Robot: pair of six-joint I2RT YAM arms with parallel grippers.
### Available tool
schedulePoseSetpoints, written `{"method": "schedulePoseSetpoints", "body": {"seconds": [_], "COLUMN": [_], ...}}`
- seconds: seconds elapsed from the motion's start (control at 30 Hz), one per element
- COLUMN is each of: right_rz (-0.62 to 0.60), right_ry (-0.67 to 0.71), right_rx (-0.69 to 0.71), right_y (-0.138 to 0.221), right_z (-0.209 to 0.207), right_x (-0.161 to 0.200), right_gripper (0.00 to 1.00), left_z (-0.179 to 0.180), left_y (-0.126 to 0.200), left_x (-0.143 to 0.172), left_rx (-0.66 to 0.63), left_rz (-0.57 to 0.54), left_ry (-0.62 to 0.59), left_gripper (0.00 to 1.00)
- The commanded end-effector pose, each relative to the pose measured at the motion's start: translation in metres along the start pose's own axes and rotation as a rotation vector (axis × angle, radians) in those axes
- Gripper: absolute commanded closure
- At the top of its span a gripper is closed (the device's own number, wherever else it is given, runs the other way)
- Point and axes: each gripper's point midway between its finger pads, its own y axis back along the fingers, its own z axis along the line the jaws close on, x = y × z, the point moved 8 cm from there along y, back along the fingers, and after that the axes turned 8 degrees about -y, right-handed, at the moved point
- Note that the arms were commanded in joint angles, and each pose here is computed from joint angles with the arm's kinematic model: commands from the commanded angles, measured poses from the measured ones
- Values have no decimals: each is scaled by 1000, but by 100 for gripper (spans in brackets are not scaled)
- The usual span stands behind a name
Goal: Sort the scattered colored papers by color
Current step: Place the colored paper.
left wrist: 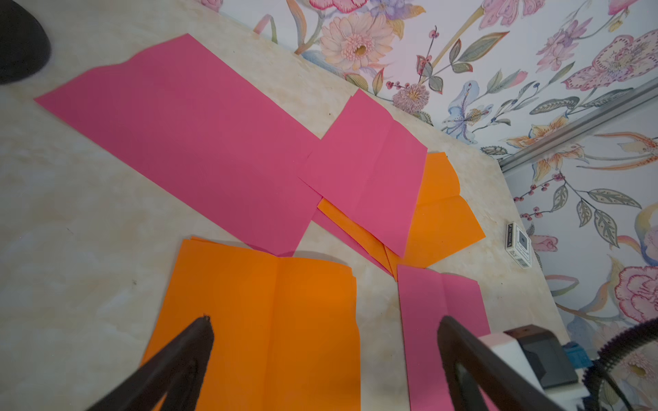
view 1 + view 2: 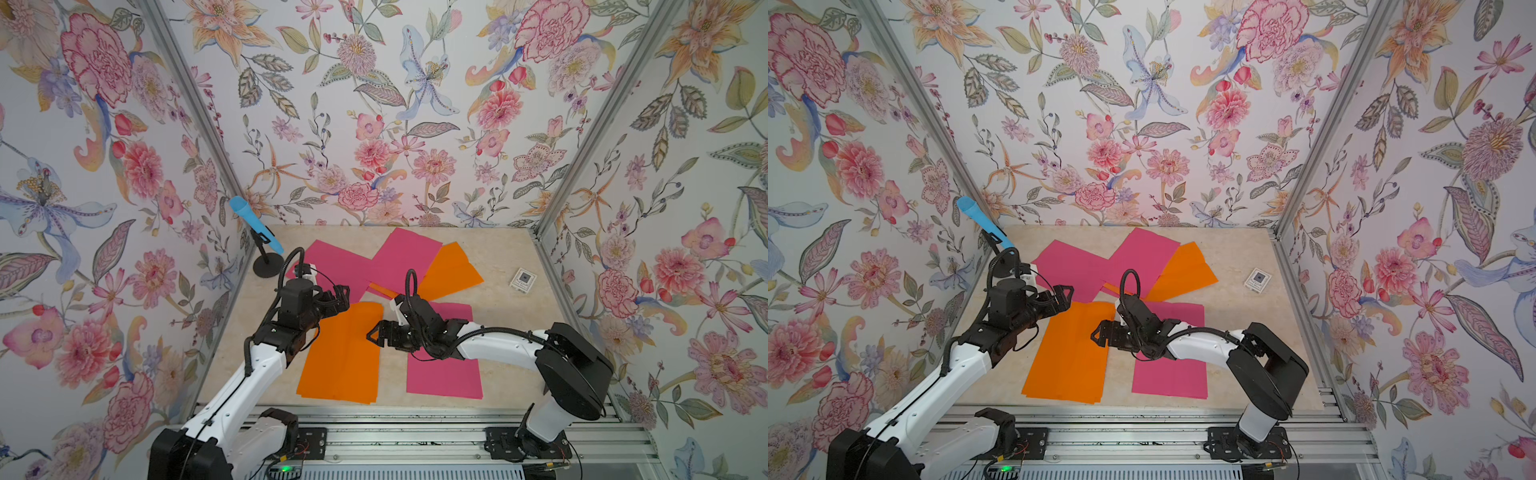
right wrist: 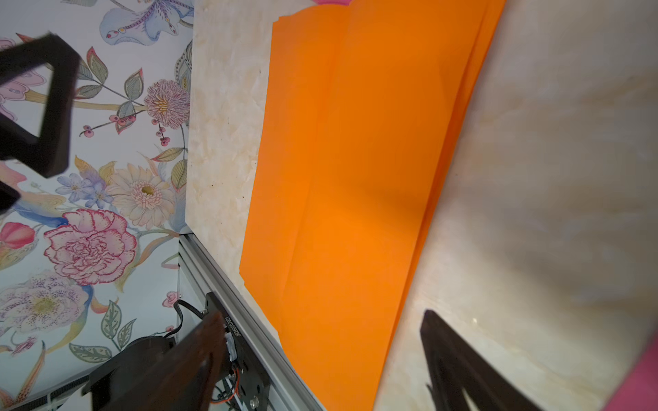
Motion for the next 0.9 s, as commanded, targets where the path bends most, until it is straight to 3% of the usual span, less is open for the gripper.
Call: {"method": "schedulePoseSetpoints", "body": {"seconds": [0.0,0.27,0.4,0.53,0.87], "right_rz": [-28,-136,-159,-174,-170], "right_ry": [-18,-34,-60,-83,-113], "right_rx": [137,105,95,94,102], "right_y": [20,59,69,75,80], "right_z": [-44,-50,-58,-67,-81], "right_x": [-8,-41,-54,-62,-66], "right_gripper": [10,14,14,14,14], "left_z": [-12,1,2,1,17], "left_y": [-2,13,20,16,14], "left_x": [30,100,116,137,167], "left_rx": [-2,-97,-161,-127,-159], "left_rz": [62,195,254,324,365], "left_ry": [54,233,211,240,265], "left_gripper": [0,0,0,0,0]}}
